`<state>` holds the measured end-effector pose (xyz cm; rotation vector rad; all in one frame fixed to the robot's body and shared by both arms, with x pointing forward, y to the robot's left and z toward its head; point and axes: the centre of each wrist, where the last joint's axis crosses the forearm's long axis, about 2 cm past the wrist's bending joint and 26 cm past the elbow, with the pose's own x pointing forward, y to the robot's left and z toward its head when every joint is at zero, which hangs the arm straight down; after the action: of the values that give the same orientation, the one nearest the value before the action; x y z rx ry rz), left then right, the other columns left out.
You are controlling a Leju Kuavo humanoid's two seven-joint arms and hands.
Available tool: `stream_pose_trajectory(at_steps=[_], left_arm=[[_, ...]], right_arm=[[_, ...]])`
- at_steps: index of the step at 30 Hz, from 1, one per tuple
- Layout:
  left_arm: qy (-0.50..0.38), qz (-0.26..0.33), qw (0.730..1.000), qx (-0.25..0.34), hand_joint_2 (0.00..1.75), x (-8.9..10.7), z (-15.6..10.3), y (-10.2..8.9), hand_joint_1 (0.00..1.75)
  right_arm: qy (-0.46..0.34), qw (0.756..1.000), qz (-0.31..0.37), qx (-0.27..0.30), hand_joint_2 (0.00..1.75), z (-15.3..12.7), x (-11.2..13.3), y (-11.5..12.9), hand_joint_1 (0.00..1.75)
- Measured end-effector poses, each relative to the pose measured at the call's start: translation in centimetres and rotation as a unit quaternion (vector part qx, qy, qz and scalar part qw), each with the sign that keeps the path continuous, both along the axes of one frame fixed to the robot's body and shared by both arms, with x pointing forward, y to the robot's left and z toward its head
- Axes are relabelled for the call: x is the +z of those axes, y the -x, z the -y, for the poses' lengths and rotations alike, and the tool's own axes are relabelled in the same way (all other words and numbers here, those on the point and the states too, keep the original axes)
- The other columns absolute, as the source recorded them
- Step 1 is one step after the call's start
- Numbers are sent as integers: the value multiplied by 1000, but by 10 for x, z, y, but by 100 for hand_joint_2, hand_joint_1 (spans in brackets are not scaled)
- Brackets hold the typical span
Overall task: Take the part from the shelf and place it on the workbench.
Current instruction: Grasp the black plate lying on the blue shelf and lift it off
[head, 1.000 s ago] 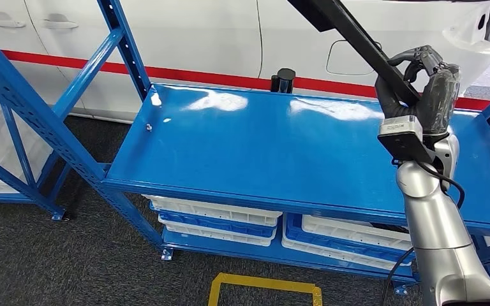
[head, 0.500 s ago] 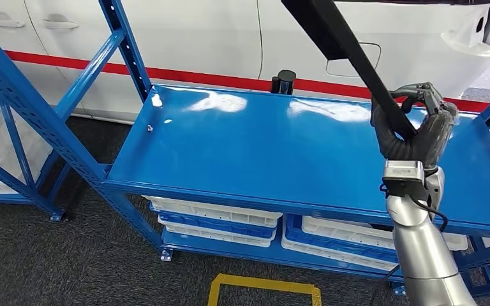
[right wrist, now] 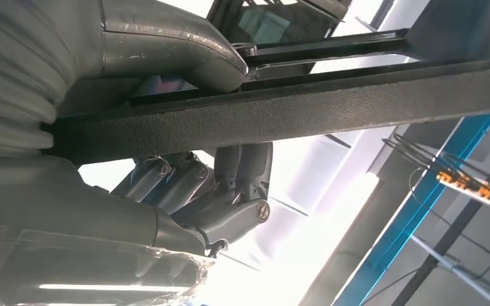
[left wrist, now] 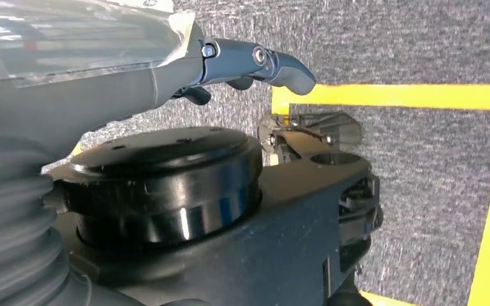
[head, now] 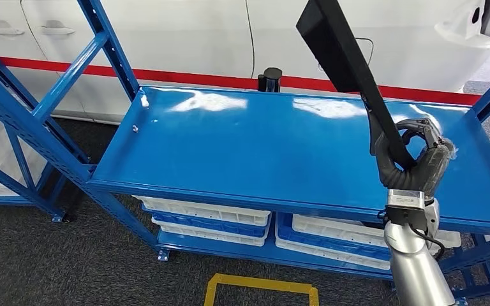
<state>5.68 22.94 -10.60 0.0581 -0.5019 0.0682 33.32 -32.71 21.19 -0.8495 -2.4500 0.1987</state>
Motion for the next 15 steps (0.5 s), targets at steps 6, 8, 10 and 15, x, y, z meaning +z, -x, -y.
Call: stream_pose_trajectory(at_steps=[6, 8, 10, 15], left_arm=[[0, -1, 1000, 0, 175, 0, 0, -1, 0], [0, 0, 1000, 0, 175, 0, -1, -3, 0], [-1, 2, 1000, 0, 175, 1, -1, -5, 0], [-2, 2, 1000, 0, 175, 0, -2, -5, 0]], right_arm=[[-9, 1000, -5, 5, 175, -1, -3, 1, 175], [-11, 1000, -4, 4, 175, -1, -3, 1, 175], [-12, 1000, -3, 2, 175, -1, -3, 1, 175], [-14, 1000, -5, 3, 175, -1, -4, 1, 175]])
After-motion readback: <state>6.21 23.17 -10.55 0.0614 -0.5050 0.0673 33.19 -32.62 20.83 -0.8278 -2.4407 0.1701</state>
